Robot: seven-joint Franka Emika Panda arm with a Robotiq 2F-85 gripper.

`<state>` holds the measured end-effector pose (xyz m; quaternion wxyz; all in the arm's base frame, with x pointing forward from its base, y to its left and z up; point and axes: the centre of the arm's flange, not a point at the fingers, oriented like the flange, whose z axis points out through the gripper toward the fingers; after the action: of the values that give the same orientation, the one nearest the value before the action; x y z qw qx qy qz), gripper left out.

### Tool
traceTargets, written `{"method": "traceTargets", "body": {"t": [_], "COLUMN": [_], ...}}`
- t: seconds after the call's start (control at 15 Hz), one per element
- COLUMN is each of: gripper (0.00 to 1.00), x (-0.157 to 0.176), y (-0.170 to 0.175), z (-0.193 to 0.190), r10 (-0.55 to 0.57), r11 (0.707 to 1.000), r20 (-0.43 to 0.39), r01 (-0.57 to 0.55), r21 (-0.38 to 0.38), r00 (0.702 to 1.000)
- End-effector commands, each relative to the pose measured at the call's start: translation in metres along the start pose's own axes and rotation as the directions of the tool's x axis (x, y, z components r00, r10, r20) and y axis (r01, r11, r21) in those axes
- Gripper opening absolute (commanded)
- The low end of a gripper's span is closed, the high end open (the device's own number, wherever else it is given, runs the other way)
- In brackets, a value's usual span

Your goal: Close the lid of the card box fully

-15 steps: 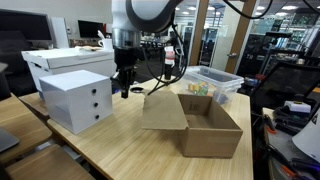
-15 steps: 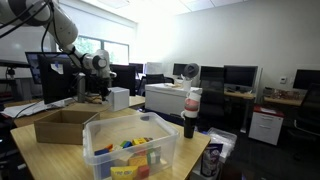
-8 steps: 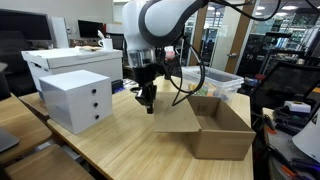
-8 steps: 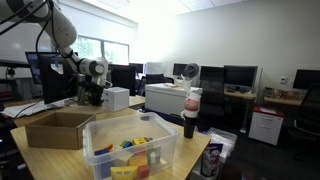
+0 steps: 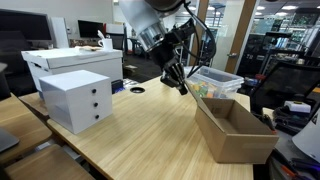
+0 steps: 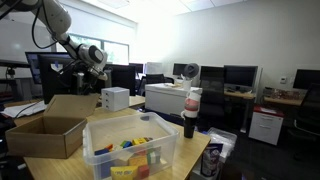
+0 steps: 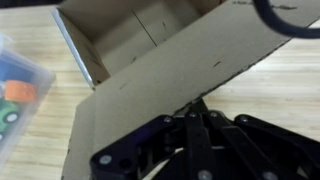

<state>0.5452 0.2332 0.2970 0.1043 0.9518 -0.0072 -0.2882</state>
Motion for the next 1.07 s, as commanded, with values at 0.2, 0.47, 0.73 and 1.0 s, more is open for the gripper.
{"method": "traceTargets", "body": {"t": [0.2, 0.47, 0.73, 1.0], "gripper": [0.02, 0.02, 0.02, 0.02], "x": [-0.042, -0.046, -0.041, -0.039], "y": [0.004, 0.011, 0.018, 0.04], "z": [-0.016, -0.004, 0.011, 0.026], "r10": [0.146, 0.157, 0.154, 0.166], "r11": [0.986, 0.983, 0.985, 0.985], "r20": [0.194, 0.214, 0.226, 0.237], "r01": [-0.127, -0.132, -0.132, -0.149], "r21": [-0.11, -0.128, -0.109, -0.091], "r00": [0.97, 0.964, 0.962, 0.957]}}
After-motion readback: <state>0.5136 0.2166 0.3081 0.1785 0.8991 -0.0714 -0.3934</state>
